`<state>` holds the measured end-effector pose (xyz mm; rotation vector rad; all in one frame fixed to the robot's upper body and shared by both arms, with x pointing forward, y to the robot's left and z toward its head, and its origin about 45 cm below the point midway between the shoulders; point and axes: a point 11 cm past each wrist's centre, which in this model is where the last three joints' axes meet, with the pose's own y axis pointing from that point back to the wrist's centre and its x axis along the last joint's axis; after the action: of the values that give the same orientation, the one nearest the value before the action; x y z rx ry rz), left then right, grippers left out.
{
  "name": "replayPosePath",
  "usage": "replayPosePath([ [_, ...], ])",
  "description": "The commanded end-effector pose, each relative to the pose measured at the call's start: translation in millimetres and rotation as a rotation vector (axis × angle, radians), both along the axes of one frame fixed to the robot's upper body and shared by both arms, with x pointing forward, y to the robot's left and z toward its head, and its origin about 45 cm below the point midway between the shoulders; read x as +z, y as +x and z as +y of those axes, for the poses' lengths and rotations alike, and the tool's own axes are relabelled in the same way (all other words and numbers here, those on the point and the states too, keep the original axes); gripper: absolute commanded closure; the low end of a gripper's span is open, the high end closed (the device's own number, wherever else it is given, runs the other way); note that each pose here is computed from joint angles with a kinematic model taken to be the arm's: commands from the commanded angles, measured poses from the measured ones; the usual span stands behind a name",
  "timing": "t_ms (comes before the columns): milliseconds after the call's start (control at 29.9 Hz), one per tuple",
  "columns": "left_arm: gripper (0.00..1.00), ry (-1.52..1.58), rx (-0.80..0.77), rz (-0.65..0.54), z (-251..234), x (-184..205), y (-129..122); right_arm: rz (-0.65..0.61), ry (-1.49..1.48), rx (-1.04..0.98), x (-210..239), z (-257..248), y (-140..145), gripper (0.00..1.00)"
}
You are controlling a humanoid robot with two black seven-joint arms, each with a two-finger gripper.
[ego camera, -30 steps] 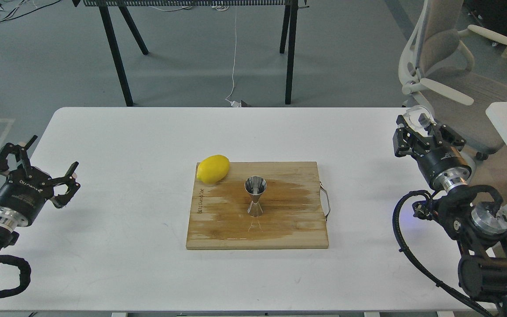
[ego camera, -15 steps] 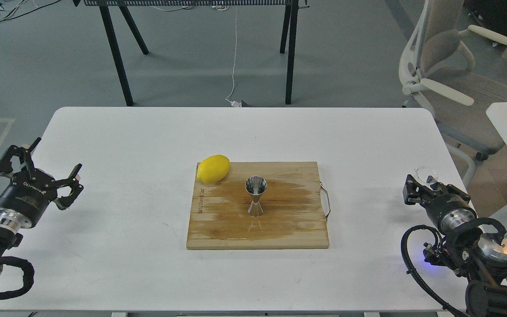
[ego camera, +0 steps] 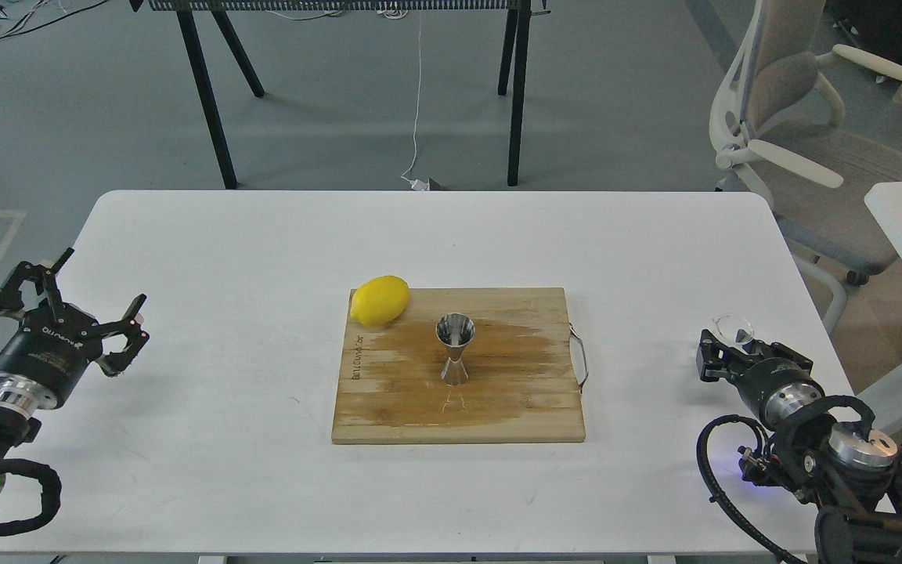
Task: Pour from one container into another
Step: 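Lower the glass onto the table near its starting spot, then open the right gripper and retract it from the glass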
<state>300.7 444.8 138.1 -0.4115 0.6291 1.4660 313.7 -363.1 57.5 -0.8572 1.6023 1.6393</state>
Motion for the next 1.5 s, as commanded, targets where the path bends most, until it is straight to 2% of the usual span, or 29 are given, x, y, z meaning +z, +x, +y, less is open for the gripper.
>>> replayPosePath([
  [0, 0.01, 0.0, 0.0, 0.001, 0.1, -0.4, -0.5, 0.012, -0.005, 0.014, -3.8, 3.3, -0.6, 0.73],
  [167, 0.01, 0.0, 0.0, 0.001, 0.1, -0.4, -0.5, 0.007, -0.005, 0.026, -2.8, 6.5, 0.6, 0.64],
  [435, 0.01, 0.0, 0.001, 0.006, 0.5, -1.9, -2.1, -0.003, -0.002, 0.027, -0.5, 7.8, 2.4, 0.25],
  [535, 0.01, 0.0, 0.002, 0.007, 0.6, -2.3, -2.7, -0.003, -0.004, 0.027, -0.6, 7.0, 1.8, 0.05],
  [1471, 0.01, 0.0, 0.002, 0.007, 0.6, -2.3, -2.7, -0.004, -0.002, 0.033, -2.5, 8.9, -1.4, 0.02],
])
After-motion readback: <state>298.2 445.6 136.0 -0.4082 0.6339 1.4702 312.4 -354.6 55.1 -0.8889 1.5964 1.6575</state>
